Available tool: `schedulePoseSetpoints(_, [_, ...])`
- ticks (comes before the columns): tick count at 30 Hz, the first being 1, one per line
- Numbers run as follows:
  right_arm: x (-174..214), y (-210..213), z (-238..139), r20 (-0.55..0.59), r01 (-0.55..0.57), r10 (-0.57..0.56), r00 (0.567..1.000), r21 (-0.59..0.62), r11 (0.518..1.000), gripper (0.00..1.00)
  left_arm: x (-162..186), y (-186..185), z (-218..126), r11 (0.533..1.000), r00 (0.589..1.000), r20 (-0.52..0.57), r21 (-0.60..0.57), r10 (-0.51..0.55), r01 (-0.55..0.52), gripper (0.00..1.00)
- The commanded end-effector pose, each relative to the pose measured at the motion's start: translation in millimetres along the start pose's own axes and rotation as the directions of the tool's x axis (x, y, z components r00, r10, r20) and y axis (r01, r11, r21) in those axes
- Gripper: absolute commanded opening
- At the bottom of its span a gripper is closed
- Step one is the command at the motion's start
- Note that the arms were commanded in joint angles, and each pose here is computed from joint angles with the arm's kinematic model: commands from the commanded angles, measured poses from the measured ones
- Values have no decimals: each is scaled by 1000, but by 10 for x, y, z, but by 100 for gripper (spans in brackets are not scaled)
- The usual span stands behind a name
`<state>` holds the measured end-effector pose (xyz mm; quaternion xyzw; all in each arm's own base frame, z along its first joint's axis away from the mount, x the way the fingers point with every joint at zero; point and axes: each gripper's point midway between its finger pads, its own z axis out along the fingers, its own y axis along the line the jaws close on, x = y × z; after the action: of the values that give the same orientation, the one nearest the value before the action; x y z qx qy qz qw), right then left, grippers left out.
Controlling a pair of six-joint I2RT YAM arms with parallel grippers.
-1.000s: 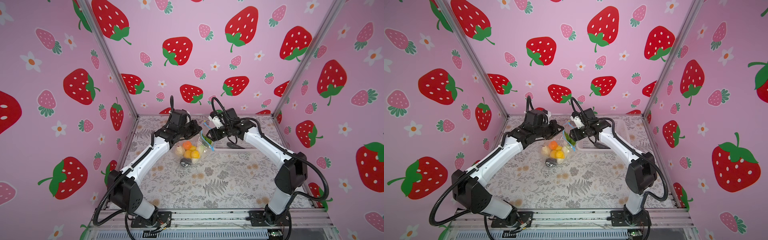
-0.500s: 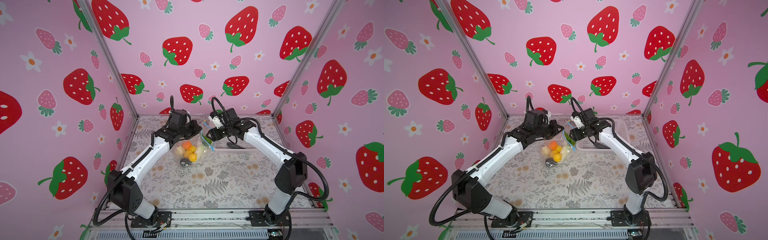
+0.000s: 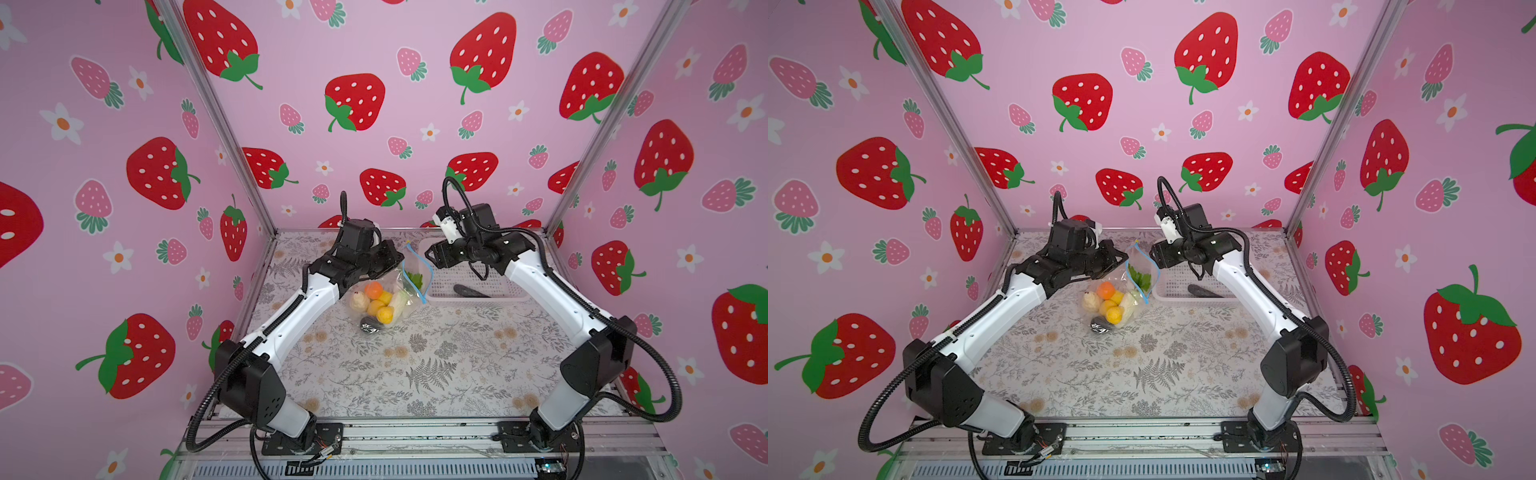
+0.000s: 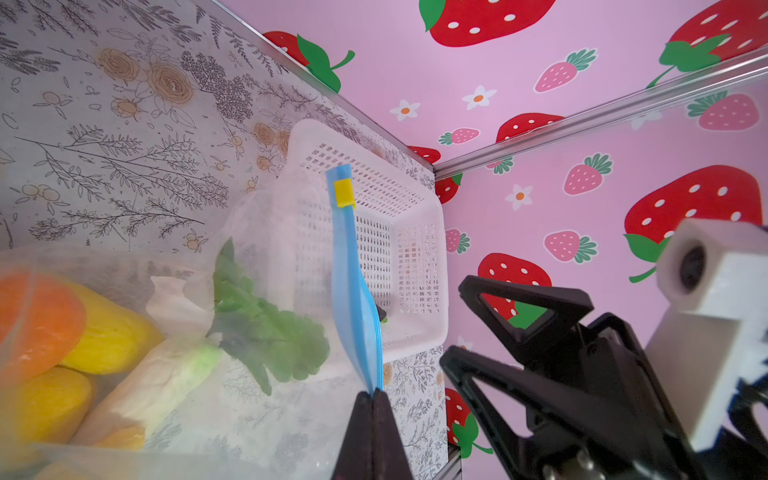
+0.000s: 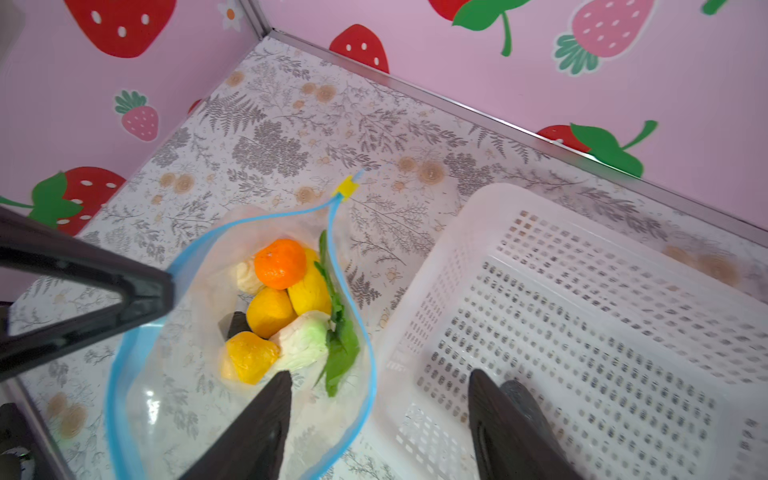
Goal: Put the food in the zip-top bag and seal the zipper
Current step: 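Move the right gripper back over the basket to the grey eggplant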
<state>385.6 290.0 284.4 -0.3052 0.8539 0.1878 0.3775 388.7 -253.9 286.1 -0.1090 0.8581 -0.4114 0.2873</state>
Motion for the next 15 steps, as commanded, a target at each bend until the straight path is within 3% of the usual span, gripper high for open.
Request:
schedulePoseSetpoints(1, [56, -265, -17, -55, 158, -154, 987, 75, 985, 70, -61, -187, -113, 999, 1000, 11, 29, 18, -18, 0])
schedulePoseSetpoints(4, [185, -440, 114, -131, 294, -280, 951, 106, 950, 71, -49, -224, -104, 999, 1000, -12, 22, 29, -29, 0])
schedulePoseSetpoints(7, [552, -407, 297, -262, 415, -407, 875, -27, 909, 71, -49, -248, -92, 999, 999, -19, 24, 34, -34, 0])
schedulePoseSetpoints(13, [1080, -549, 614, -421, 425, -447, 789, -151, 893, 69, -76, -291, -78, 999, 999, -18, 33, 39, -38, 0])
schedulePoseSetpoints(15, [1138, -690, 640, -452, 392, -412, 791, -142, 909, 68, -71, -288, -82, 999, 999, -18, 35, 36, -35, 0])
